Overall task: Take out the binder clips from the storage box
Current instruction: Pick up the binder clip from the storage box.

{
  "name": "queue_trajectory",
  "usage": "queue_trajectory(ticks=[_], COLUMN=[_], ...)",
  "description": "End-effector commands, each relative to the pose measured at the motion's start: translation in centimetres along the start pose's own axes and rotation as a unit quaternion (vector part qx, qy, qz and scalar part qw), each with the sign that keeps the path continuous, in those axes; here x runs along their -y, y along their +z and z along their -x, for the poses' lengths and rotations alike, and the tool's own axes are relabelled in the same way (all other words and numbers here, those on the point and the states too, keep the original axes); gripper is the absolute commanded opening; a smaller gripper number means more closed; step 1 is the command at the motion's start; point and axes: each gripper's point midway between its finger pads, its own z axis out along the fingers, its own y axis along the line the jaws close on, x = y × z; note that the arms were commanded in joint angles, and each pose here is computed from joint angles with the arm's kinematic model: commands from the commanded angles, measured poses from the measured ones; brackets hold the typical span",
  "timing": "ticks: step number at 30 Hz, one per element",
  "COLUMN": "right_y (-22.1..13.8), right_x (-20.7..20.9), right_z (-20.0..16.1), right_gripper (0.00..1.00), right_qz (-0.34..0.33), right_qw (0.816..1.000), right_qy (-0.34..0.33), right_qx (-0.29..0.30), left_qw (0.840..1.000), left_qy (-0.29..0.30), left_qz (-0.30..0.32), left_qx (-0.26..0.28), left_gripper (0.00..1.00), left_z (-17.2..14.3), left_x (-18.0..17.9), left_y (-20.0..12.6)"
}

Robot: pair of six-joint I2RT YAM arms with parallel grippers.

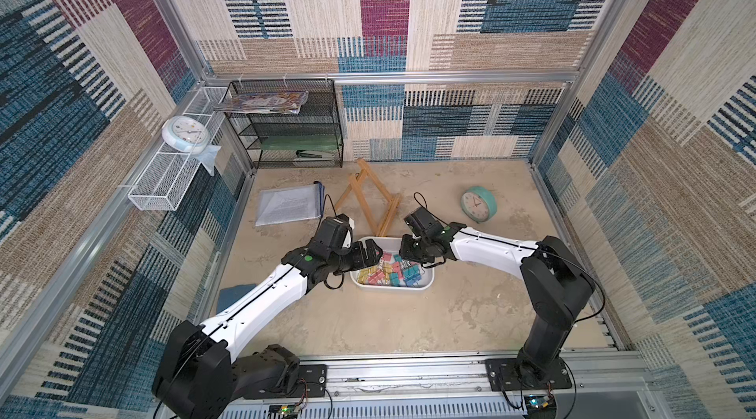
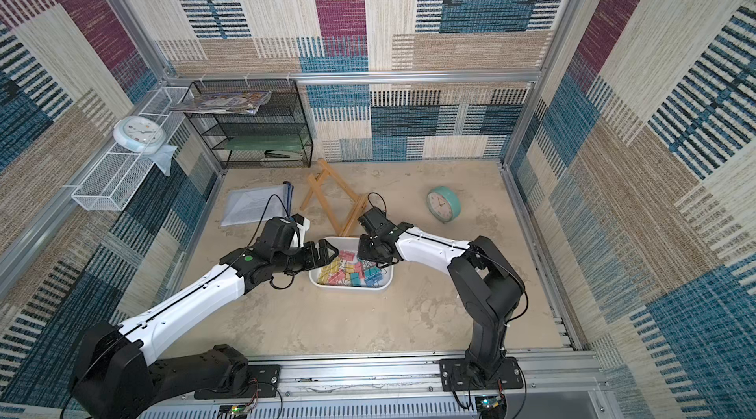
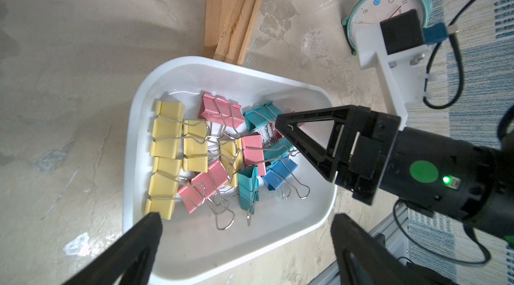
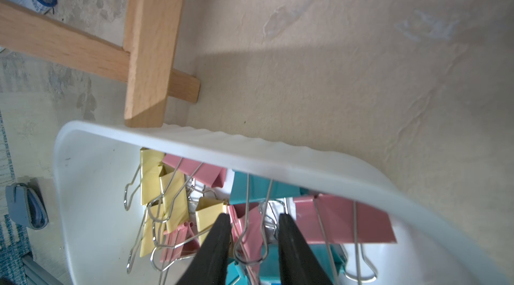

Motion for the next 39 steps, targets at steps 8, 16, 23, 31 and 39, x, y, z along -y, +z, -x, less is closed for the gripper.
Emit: queue_trajectory(ticks=[8,16,23,31,39], right_y=[-0.3,0.1,0.2,0.3,-2.2], right_x=[-0.6,-1.0,-1.4,-1.7,-2.2], right_z=[0.5,0.1,-0.1,-0.2,1.2], right_gripper=[0.23,0.12,0.18,0.12,0.00], right_qz=[0.011,0.026,0.039,0.051,0.062], right_qw=[1.000,0.999,0.998,0.996,0.994], right_qy=[0.019,0.038,0.054,0.070,0.084], right_qx=[0.010,0.007,0.002,0.003,0.042], left_qw=[1.000,1.000,1.000,0.999,0.999], left_qy=[0.005,0.008,0.009,0.009,0.009], left_qz=[0.016,0.022,0.027,0.032,0.034], left_qx=[0.008,0.006,0.006,0.002,0.006], left_gripper=[1.00,1.00,1.00,1.00,1.00], left_z=[0.4,0.3,0.4,0.2,0.2], left_x=[-0.4,-0.6,-0.7,-0.9,-0.9], left_y=[-0.1,-0.3,-0.3,-0.3,-0.8])
